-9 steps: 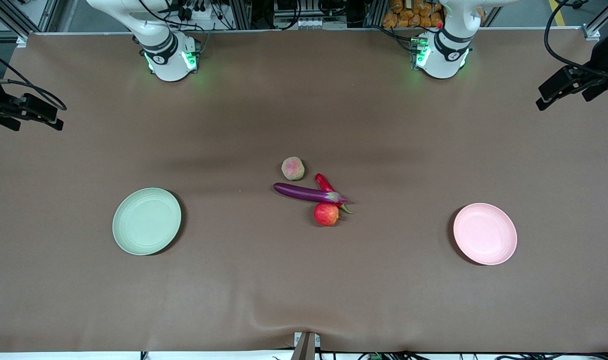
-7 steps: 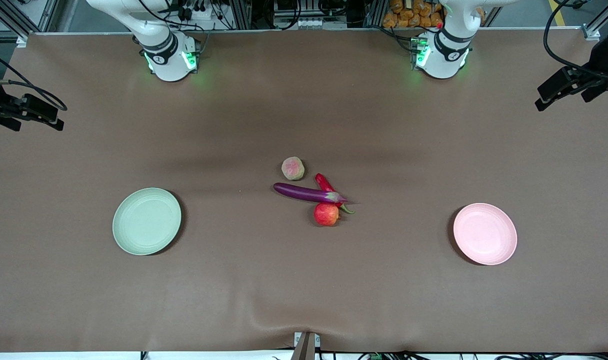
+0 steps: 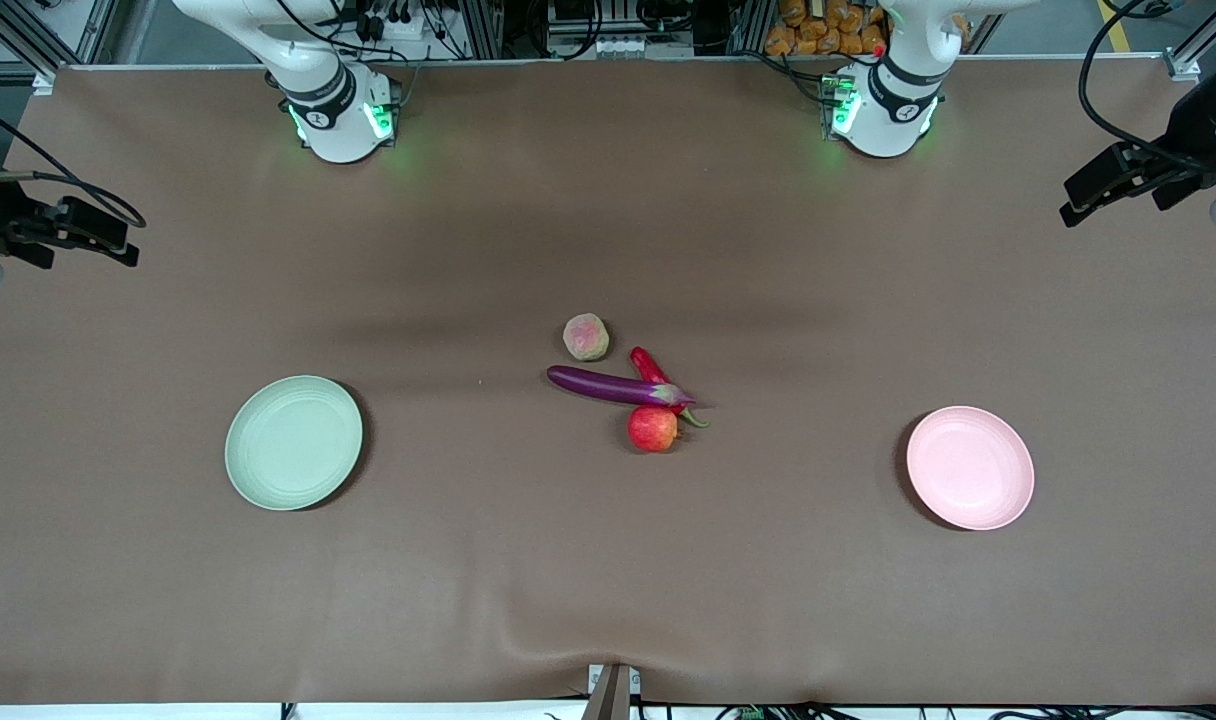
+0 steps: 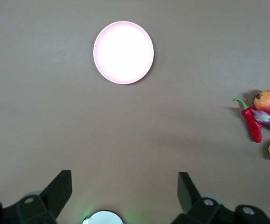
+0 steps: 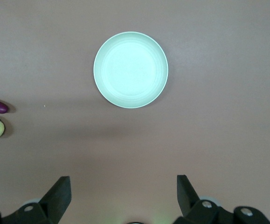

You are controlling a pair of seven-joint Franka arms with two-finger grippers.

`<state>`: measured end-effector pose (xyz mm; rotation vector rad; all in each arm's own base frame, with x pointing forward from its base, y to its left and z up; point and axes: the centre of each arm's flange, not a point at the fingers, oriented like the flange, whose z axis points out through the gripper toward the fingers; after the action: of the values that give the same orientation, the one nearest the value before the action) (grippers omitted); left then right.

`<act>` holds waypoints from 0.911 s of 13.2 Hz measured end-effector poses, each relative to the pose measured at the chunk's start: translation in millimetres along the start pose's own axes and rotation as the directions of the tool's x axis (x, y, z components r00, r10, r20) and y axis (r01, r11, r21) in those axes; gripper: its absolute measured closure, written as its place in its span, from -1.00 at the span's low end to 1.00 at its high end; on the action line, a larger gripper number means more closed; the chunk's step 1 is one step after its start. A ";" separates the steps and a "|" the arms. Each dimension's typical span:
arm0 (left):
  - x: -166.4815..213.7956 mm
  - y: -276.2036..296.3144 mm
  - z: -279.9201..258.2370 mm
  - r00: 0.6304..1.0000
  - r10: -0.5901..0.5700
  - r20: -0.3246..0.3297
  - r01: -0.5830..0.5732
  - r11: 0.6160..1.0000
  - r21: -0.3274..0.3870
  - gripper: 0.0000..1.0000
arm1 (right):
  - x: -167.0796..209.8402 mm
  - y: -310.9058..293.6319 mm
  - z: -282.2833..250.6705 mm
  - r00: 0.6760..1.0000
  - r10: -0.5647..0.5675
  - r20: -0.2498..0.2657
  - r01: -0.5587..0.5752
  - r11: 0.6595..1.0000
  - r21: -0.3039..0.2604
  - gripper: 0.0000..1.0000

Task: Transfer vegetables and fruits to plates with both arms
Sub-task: 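Move both grippers out from the rest pose toward the table, then reach the left gripper to the eggplant while the right gripper nears the peach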

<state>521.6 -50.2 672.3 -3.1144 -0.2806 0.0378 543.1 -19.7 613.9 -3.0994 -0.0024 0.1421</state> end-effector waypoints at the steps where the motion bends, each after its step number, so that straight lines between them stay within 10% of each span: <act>1: 2.3 0.5 1.3 1.000 0.000 0.005 0.000 1.000 0.001 -1.00 | 1.9 -0.4 3.6 1.000 -0.001 0.009 0.001 1.000 0.000 -1.00; 12: 18.6 163.9 101.1 0.989 -0.131 0.071 0.131 0.991 0.002 -1.00 | 22.9 -16.7 40.4 0.996 -0.030 0.079 0.029 1.000 0.012 -1.00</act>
<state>566.6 -206.8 568.1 -3.0937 -0.4865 0.1466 562.2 -1.3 572.2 -3.0789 -0.0497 0.2623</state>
